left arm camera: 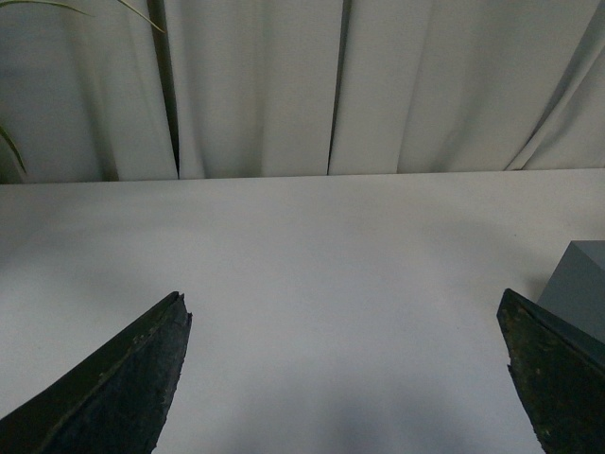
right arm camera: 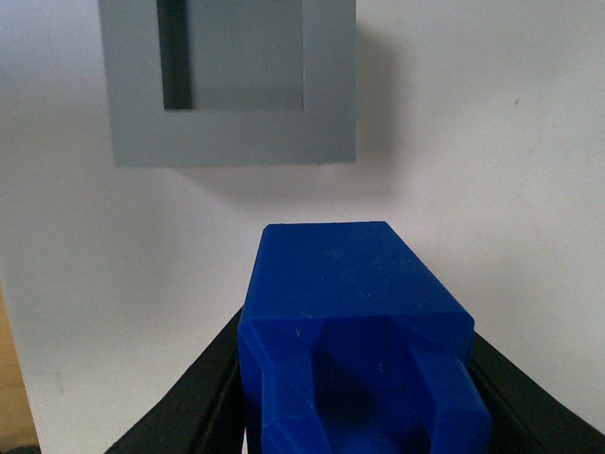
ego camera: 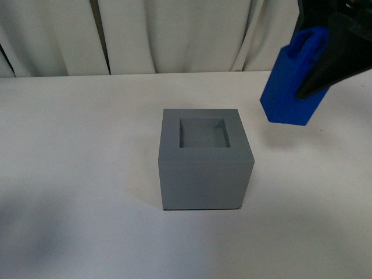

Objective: Insert blue part into gray base

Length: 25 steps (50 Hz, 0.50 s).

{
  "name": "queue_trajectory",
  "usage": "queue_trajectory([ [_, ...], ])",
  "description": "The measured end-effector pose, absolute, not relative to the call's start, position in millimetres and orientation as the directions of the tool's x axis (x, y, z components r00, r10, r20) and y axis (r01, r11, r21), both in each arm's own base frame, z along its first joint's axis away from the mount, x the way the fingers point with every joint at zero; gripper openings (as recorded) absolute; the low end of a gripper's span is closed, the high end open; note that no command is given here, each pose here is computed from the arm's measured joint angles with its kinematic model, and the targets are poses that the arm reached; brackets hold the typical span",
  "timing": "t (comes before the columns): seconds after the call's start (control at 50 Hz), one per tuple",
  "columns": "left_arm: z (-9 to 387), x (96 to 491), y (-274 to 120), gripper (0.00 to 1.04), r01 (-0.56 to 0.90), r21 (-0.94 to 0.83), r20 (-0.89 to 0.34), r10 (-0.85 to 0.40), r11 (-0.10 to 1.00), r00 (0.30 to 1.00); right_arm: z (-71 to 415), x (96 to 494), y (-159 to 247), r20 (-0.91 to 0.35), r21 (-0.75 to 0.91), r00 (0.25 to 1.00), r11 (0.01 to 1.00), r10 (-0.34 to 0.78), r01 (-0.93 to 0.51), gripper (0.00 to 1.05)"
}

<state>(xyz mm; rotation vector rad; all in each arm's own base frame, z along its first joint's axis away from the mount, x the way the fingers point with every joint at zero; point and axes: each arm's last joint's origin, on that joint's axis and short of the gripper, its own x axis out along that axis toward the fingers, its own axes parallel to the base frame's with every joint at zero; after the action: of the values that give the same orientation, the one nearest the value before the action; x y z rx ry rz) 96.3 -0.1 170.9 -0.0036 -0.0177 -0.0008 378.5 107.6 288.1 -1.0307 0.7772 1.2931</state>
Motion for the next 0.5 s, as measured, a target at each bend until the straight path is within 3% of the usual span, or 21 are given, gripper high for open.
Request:
queue_trajectory([
  [0.5,170.9,96.3,-0.1,0.99,0.001,-0.004,0.018,-0.001,1.000,1.000,299.4,352.7,167.2,-0.899,-0.185,0.126,-0.102,0.420,-0.978,0.47],
])
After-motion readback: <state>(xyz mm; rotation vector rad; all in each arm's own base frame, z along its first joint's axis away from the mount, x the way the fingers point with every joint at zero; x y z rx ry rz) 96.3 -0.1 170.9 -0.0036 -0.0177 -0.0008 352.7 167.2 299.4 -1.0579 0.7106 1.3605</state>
